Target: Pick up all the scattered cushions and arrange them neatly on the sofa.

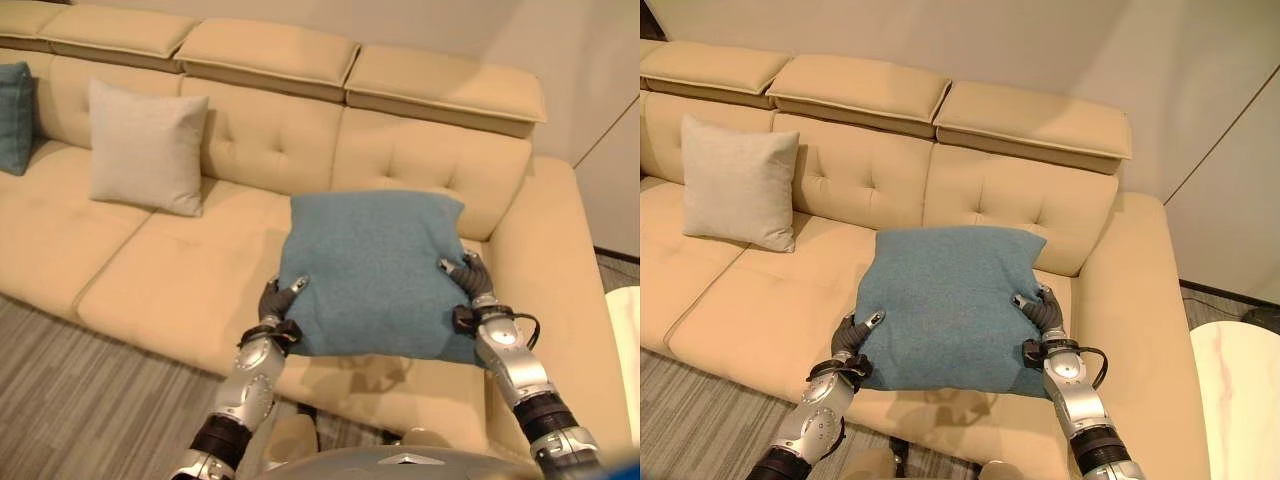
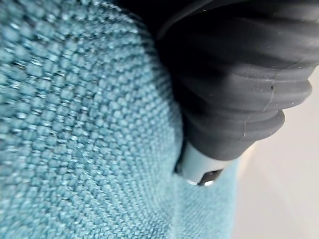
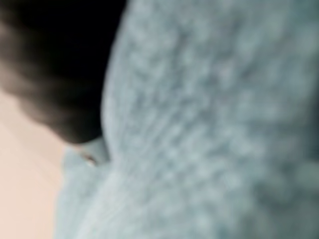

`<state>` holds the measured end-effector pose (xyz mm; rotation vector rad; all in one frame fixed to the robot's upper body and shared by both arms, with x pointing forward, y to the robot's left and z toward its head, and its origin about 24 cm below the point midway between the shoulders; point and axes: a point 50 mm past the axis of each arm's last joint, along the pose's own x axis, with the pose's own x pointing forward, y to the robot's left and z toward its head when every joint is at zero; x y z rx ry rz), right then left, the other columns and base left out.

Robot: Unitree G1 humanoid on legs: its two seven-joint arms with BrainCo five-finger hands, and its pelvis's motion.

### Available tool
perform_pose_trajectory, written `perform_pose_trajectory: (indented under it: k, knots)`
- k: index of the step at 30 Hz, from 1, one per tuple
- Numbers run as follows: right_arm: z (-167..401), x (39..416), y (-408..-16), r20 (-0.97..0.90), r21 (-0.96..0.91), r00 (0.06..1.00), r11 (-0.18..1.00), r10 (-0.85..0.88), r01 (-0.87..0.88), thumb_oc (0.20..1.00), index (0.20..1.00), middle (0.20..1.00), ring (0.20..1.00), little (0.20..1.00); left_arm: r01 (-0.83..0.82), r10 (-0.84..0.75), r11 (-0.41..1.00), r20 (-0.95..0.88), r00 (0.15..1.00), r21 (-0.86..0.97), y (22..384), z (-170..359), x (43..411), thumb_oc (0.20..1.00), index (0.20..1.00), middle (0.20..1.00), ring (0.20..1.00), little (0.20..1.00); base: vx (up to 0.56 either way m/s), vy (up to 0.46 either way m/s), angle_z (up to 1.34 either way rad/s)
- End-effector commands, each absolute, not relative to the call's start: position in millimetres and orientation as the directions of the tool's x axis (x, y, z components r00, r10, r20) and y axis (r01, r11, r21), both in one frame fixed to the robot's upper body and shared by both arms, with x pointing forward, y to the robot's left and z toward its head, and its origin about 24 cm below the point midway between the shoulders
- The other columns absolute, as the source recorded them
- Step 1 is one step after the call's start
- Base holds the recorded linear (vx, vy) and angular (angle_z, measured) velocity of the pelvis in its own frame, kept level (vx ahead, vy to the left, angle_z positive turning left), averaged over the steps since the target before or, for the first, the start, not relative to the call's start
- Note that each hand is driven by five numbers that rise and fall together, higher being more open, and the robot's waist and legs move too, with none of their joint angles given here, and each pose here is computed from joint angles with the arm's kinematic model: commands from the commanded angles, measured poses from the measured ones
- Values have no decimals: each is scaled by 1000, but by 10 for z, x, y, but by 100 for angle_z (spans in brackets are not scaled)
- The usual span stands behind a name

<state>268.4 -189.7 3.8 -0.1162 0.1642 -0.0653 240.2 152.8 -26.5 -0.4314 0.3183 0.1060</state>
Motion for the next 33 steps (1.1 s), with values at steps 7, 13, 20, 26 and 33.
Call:
perform_pose_trajectory:
  k: [7, 13, 20, 26, 33]
  knots:
    - [557, 2868, -1582, 102, -95, 993, 994, 59, -49, 200, 200, 200, 200, 200, 79, -70, 897, 38, 997, -435, 1319, 462, 2709, 200, 200, 200, 200, 200, 128, 172, -19]
    - [845, 3027, -1372, 209, -116, 971, 989, 119, -96, 200, 200, 200, 200, 200, 105, -61, 932, 136, 989, -346, 1313, 730, 2894, 200, 200, 200, 200, 200, -47, 143, -33]
    - [1621, 3459, -1097, 428, -219, 891, 974, 152, -61, 200, 200, 200, 200, 200, 138, -30, 959, 395, 918, -247, 1121, 1597, 3403, 200, 200, 200, 200, 200, -211, 47, -10]
    - [2343, 3638, -1004, 598, -271, 788, 962, 147, 25, 200, 200, 200, 200, 200, 134, -17, 977, 559, 829, -168, 1024, 2269, 3601, 200, 200, 200, 200, 200, -18, -4, -2]
    - [3023, 3628, -869, 748, -277, 647, 955, 148, 103, 200, 200, 200, 200, 200, 118, 2, 985, 694, 720, -126, 912, 2888, 3641, 200, 200, 200, 200, 200, 14, -5, -1]
